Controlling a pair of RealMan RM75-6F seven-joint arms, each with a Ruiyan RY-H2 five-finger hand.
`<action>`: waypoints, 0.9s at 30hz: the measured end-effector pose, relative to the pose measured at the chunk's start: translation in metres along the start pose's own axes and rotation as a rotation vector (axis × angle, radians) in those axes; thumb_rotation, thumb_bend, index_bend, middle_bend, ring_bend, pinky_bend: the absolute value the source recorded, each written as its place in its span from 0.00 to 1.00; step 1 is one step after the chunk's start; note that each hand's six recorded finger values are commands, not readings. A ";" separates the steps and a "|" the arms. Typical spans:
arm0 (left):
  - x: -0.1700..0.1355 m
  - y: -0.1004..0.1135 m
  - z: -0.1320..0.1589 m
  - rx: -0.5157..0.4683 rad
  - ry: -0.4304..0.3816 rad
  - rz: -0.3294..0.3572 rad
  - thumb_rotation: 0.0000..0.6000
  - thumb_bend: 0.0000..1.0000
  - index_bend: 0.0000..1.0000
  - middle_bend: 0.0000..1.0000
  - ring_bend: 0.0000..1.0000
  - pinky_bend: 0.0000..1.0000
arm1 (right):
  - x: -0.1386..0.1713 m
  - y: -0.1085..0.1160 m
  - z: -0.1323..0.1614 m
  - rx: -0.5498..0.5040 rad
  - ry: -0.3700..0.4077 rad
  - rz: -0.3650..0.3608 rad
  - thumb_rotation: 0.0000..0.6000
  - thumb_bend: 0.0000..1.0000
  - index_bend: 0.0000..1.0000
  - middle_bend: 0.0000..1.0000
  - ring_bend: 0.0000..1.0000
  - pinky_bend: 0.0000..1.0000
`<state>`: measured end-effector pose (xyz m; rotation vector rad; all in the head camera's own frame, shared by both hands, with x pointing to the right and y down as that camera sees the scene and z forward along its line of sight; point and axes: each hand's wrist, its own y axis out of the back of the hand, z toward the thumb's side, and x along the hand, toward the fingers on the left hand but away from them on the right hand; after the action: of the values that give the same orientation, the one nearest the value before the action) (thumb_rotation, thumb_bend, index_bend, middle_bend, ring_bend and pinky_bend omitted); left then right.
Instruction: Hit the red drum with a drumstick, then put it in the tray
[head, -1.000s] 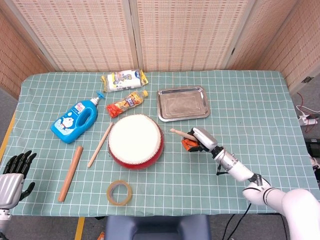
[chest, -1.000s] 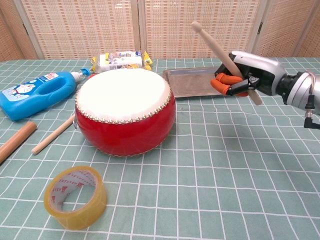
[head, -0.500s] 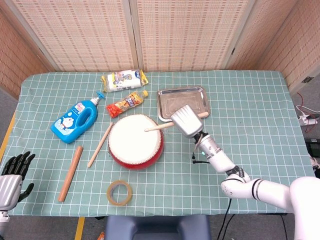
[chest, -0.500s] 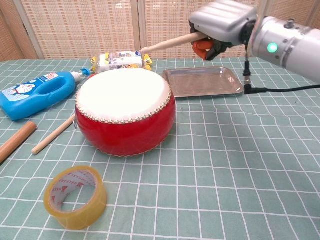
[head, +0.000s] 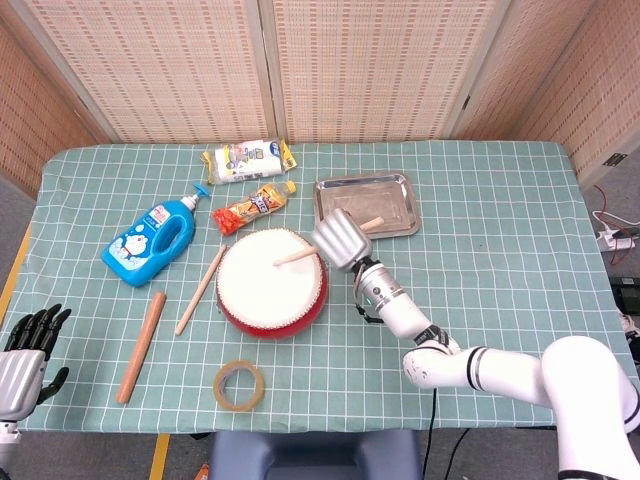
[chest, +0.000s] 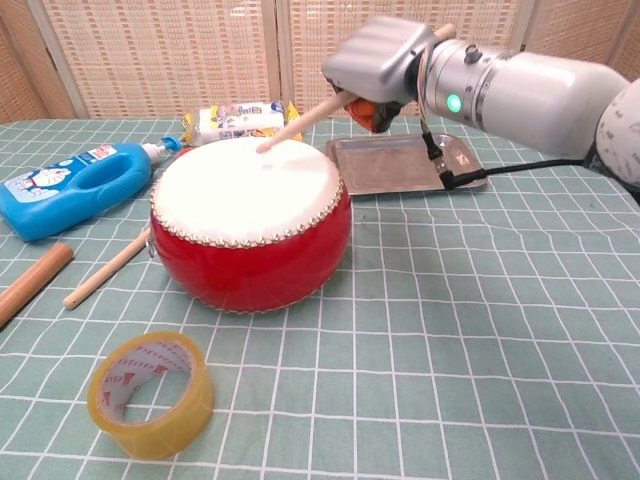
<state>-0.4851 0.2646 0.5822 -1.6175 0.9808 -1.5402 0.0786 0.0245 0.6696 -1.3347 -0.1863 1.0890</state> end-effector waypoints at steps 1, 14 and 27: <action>0.000 0.000 0.000 0.000 0.000 -0.001 1.00 0.28 0.00 0.00 0.00 0.00 | 0.000 -0.008 0.001 0.022 0.000 0.023 1.00 0.68 1.00 1.00 1.00 1.00; 0.000 0.000 0.000 0.000 0.000 0.005 1.00 0.28 0.00 0.00 0.00 0.00 | -0.001 0.013 -0.001 -0.222 -0.027 -0.063 1.00 0.69 1.00 1.00 1.00 1.00; -0.001 -0.001 0.000 0.001 0.003 -0.001 1.00 0.28 0.00 0.00 0.00 0.00 | 0.003 -0.021 0.008 -0.115 -0.008 0.069 1.00 0.70 1.00 1.00 1.00 1.00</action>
<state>-0.4854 0.2660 0.5822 -1.6155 0.9805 -1.5434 0.0853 0.0350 0.6881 -1.4491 -0.2122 1.1561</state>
